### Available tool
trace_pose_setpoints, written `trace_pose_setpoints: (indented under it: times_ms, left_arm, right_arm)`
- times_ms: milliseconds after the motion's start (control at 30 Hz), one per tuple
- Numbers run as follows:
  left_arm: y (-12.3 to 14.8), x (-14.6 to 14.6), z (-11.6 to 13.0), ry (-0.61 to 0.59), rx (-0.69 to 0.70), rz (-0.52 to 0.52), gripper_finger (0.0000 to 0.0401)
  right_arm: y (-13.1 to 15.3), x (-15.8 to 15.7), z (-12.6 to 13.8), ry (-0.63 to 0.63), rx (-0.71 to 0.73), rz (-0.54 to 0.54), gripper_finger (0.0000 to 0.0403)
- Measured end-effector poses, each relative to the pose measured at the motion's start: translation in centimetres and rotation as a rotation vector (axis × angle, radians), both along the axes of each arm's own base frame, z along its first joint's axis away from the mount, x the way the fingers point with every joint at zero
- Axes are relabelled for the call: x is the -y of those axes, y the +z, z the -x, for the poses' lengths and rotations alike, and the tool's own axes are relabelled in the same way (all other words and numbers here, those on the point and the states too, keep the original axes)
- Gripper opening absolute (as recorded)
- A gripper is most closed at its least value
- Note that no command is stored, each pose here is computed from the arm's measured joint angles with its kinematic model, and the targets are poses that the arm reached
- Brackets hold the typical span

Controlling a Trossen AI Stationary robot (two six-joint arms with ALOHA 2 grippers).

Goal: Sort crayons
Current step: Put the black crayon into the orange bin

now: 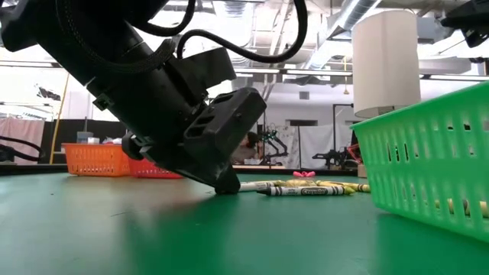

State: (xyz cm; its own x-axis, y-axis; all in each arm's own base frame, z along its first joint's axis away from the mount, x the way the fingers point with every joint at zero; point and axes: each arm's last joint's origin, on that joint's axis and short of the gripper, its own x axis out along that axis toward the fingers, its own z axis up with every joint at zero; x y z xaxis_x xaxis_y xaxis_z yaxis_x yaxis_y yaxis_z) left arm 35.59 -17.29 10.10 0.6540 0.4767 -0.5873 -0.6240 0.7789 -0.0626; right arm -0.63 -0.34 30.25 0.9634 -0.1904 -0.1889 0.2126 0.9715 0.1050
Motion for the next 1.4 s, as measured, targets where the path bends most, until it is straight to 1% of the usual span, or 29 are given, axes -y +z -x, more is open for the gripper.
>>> trace_pose_setpoints:
  times_ms: [67,100,267,467,633,833,967,1133,1267,1400]
  left_arm:
    - [0.0,0.0,0.0,0.002,0.003,0.002,0.0018]
    - [0.0,0.0,0.0,0.004,0.008,0.006,0.0012]
    - [0.1,0.1,-0.2,0.008,0.028,0.021,0.0011]
    - [1.2,0.6,-1.0,-0.006,0.055,0.048,0.0011]
    - [2.9,1.0,-1.6,-0.019,0.089,0.043,0.0011]
    - [6.2,1.1,-1.9,-0.01,0.16,0.055,0.0011]
    - [8.8,0.7,-1.2,-0.004,0.175,0.057,0.0011]
    - [12.3,-0.5,0.6,0.026,0.17,0.012,0.0011]
    - [14.5,-1.9,2.3,0.09,0.152,-0.02,0.0011]
    - [15.6,-3.6,4.4,0.182,0.092,-0.022,0.0011]
  right_arm:
    - [0.0,0.0,0.0,0.0,0.0,0.0,0.0068]
    - [0.0,0.0,0.0,0.0,0.0,0.0,0.0068]
    - [0.0,0.0,0.0,0.0,0.0,0.0,0.0068]
    - [0.0,0.0,0.0,0.0,0.0,0.0,0.0068]
    - [0.0,0.0,0.0,0.0,0.0,0.0,0.0068]
    - [0.0,0.0,0.0,0.0,0.0,0.0,0.0068]
    - [0.0,0.0,0.0,0.0,0.0,0.0,0.0068]
    - [0.0,0.0,0.0,0.0,0.0,0.0,0.0068]
    - [0.0,0.0,0.0,0.0,0.0,0.0,0.0068]
    - [0.0,0.0,0.0,0.0,0.0,0.0,0.0068]
